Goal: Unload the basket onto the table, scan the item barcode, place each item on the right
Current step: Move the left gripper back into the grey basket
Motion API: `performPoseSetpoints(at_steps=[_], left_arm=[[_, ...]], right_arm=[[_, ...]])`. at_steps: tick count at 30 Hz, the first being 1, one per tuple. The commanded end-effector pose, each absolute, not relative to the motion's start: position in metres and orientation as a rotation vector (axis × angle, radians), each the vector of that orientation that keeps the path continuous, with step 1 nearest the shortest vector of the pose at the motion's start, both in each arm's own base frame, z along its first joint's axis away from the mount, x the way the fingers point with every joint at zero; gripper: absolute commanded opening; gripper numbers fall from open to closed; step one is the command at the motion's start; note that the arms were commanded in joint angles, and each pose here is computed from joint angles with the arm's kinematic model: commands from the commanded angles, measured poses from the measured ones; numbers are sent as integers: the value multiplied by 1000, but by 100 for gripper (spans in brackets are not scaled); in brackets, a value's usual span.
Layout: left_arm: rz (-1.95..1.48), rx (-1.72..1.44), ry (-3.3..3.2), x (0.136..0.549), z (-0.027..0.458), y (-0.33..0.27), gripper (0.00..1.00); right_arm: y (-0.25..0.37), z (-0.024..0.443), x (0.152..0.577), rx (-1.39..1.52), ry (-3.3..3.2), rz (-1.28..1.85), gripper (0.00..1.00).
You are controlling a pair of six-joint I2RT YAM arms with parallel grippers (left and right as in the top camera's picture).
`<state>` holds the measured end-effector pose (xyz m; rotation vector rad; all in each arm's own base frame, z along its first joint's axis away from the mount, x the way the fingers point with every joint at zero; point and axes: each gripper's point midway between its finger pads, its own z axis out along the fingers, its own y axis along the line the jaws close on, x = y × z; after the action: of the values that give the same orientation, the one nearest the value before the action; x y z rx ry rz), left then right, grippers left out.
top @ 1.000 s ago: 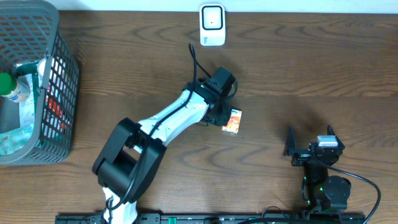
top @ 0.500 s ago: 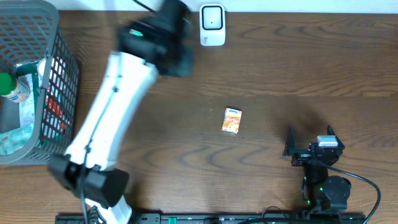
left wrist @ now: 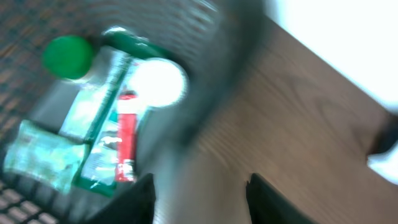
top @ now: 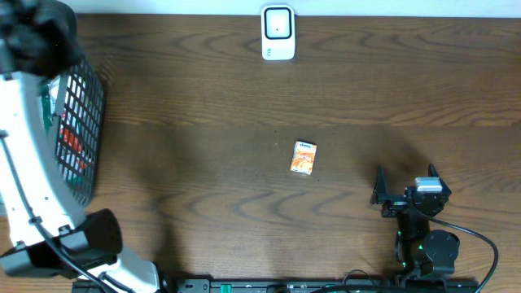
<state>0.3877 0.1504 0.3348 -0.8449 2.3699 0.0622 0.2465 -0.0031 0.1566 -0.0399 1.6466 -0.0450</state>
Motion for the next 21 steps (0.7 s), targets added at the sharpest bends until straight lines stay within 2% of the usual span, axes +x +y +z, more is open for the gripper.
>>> performPoseSetpoints(at_steps=[1, 3, 10, 21], left_arm=[[101, -952, 2298, 379, 340, 187, 59], [122, -1007, 2274, 376, 336, 208, 64], [157, -1124, 2317, 374, 297, 253, 72], [163, -1029, 2612, 394, 203, 267, 76]], right_arm=[[-5, 156, 246, -40, 1649, -52, 99], [-5, 156, 246, -40, 1649, -52, 99], [-5, 156, 246, -40, 1649, -52, 99], [-5, 156, 246, -40, 1649, -52, 99]])
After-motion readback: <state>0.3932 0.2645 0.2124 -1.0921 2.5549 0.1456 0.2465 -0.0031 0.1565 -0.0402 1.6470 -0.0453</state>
